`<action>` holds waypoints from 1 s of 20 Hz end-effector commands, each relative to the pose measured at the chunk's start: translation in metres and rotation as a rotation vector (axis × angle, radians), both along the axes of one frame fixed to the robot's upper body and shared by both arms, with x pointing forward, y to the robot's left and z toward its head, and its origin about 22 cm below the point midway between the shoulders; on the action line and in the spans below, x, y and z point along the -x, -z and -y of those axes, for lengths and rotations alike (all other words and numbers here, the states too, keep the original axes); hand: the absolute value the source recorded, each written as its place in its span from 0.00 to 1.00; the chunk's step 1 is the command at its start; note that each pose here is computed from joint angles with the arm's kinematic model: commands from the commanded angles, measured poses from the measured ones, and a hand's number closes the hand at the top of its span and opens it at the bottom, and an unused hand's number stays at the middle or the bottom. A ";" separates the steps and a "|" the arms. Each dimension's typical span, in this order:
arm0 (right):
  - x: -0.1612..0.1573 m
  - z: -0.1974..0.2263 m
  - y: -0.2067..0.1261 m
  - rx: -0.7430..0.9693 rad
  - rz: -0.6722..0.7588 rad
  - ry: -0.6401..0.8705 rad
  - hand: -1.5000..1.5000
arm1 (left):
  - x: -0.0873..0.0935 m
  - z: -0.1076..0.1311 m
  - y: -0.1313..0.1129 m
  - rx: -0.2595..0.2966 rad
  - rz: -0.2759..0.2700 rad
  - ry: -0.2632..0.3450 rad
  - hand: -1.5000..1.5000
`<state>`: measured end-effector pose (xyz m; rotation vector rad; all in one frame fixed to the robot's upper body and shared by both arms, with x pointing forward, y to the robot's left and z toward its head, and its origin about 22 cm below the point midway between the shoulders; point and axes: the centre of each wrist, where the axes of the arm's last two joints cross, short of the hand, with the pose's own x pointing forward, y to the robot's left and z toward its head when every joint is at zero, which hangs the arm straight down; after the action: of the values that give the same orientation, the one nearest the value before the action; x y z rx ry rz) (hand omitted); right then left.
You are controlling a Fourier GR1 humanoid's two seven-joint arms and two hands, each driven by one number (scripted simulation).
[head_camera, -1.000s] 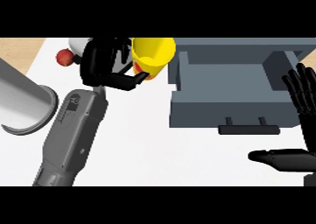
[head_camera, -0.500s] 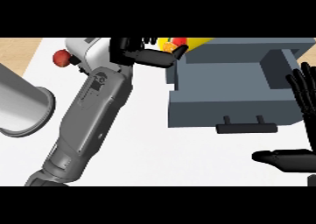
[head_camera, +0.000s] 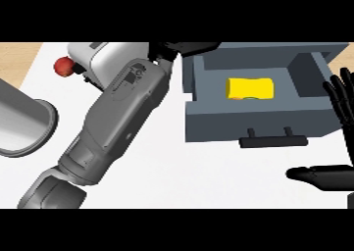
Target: Pick up the cup, place it into the drawer and close the drawer
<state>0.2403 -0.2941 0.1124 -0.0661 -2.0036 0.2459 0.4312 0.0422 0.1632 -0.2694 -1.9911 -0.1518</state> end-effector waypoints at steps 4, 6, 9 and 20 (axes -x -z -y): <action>0.010 -0.005 0.007 -0.012 0.009 -0.018 0.00 | 0.001 0.018 0.011 -0.054 -0.049 -0.027 1.00; -0.010 -0.003 -0.007 -0.004 0.013 -0.008 0.00 | -0.003 0.014 0.021 -0.070 -0.043 -0.003 1.00; -0.006 0.010 0.004 0.005 0.019 -0.025 0.00 | -0.001 0.018 0.025 -0.115 -0.071 -0.034 1.00; -0.009 -0.008 -0.008 0.009 0.014 -0.045 0.00 | 0.010 0.023 0.057 -0.347 -0.147 -0.049 0.00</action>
<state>0.2485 -0.2868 0.1142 -0.0318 -2.0258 0.2773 0.4241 0.0186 0.1162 -0.0575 -1.8263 -0.3807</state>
